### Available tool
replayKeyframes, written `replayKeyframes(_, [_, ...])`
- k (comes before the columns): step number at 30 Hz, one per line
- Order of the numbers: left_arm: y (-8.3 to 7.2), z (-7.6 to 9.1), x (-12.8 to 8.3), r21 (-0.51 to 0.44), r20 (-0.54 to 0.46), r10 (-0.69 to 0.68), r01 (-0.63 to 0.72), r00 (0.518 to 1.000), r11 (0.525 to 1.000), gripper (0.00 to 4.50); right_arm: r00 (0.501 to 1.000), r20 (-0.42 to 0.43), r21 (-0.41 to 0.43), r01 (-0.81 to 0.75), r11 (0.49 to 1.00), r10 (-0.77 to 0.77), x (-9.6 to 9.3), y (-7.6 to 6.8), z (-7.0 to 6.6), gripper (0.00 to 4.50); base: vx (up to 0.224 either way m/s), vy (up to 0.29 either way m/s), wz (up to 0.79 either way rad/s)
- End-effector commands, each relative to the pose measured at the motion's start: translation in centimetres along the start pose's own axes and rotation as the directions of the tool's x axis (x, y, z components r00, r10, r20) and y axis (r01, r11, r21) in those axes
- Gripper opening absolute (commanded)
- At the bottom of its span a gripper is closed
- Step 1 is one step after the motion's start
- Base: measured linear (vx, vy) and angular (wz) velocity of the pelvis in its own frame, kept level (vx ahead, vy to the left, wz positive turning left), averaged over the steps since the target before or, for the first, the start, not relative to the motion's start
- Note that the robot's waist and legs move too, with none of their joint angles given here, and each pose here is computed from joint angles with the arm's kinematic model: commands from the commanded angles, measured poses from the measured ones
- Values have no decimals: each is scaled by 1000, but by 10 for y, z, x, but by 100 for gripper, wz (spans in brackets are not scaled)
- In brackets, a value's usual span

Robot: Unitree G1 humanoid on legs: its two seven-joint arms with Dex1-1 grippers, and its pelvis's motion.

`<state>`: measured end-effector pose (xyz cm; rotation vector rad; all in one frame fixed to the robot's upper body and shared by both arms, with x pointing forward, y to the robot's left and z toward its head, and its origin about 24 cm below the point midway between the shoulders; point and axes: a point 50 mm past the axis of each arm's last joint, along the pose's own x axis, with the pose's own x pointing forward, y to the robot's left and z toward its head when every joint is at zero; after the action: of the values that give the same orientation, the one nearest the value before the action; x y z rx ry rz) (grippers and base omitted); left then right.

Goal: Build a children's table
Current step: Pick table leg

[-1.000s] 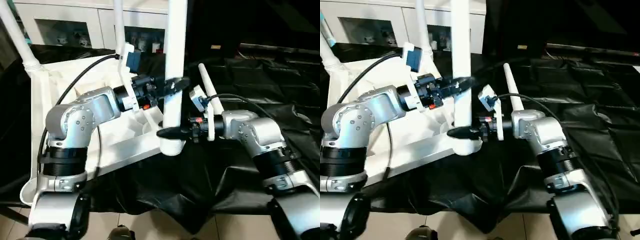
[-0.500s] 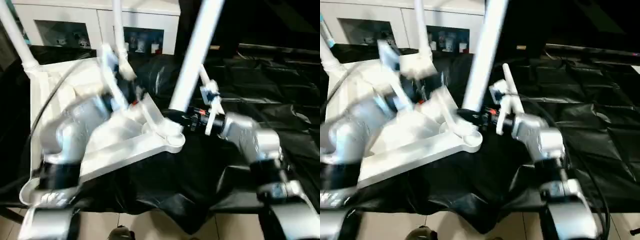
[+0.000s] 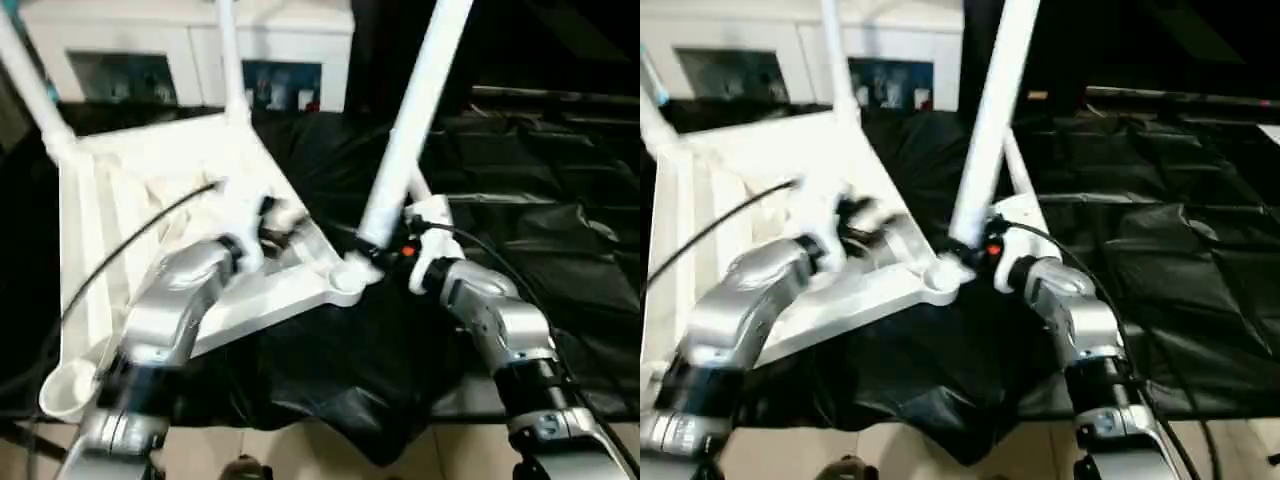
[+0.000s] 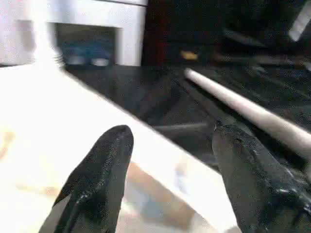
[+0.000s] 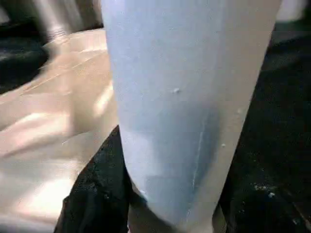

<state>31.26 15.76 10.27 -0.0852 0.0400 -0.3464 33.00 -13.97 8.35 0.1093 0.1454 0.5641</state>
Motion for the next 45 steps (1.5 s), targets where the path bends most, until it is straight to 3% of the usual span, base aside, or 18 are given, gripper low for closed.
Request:
replayKeyframes(1, [9, 5, -13, -13, 47, 104, -103, 994, 995, 302, 995, 72, -28, 72, 997, -69, -10, -4, 10, 194, 0, 0, 0])
replayKeyframes(2, [12, -1, -28, -10, 52, 193, -192, 980, 981, 302, 992, 101, -110, 90, 990, -79, -19, 0, 14, 194, 0, 0, 0])
replayKeyframes(3, [12, -1, -28, -10, 52, 193, -192, 980, 981, 302, 992, 101, -110, 90, 990, -79, -19, 0, 14, 194, 0, 0, 0])
replayKeyframes(4, [12, -3, -35, 2, 62, 226, -227, 972, 974, 302, 991, 107, -165, 102, 981, -85, -22, 3, 15, 194, 0, 0, 0])
replayKeyframes(6, [9, -4, -43, -17, 72, 275, -274, 959, 962, 302, 993, 86, -123, 90, 988, -80, -25, 6, 10, 194, 0, 0, 0])
replayKeyframes(10, [3, -5, -48, 45, 70, 325, -329, 943, 943, 302, 995, 59, -145, 87, 986, -79, -27, 15, -2, 194, -10, -25, 36])
replayKeyframes(13, [-2, -5, -51, 34, 57, 351, -353, 935, 935, 302, 995, 66, -62, 82, 995, -78, -27, 22, -7, 194, -5, -109, 49])
replayKeyframes(15, [-3, -6, -53, 22, 35, 345, -346, 938, 938, 302, 998, 47, -58, 51, 997, -48, -28, 27, -11, 194, 12, -234, 41])
replayKeyframes(20, [-4, -3, -56, 100, 61, 299, -304, 952, 947, 302, 997, 40, -16, 63, 998, -62, -32, 30, -17, 194, 5, -149, 5])
replayKeyframes(30, [-1, -1, -56, 110, 52, 306, -310, 951, 944, 302, 999, 40, -24, 33, 999, -32, -29, 35, -18, 194, 7, -4, -6])
replayKeyframes(38, [-2, -5, -58, 99, 40, 317, -319, 948, 943, 302, 999, 33, -44, 24, 999, -22, -28, 34, -17, 194, 149, -22, 1])
replayKeyframes(45, [-5, -7, -55, 124, 20, 264, -264, 964, 956, 302, 999, 38, -36, 9, 999, -7, -28, 32, -14, 194, 59, 7, 0])
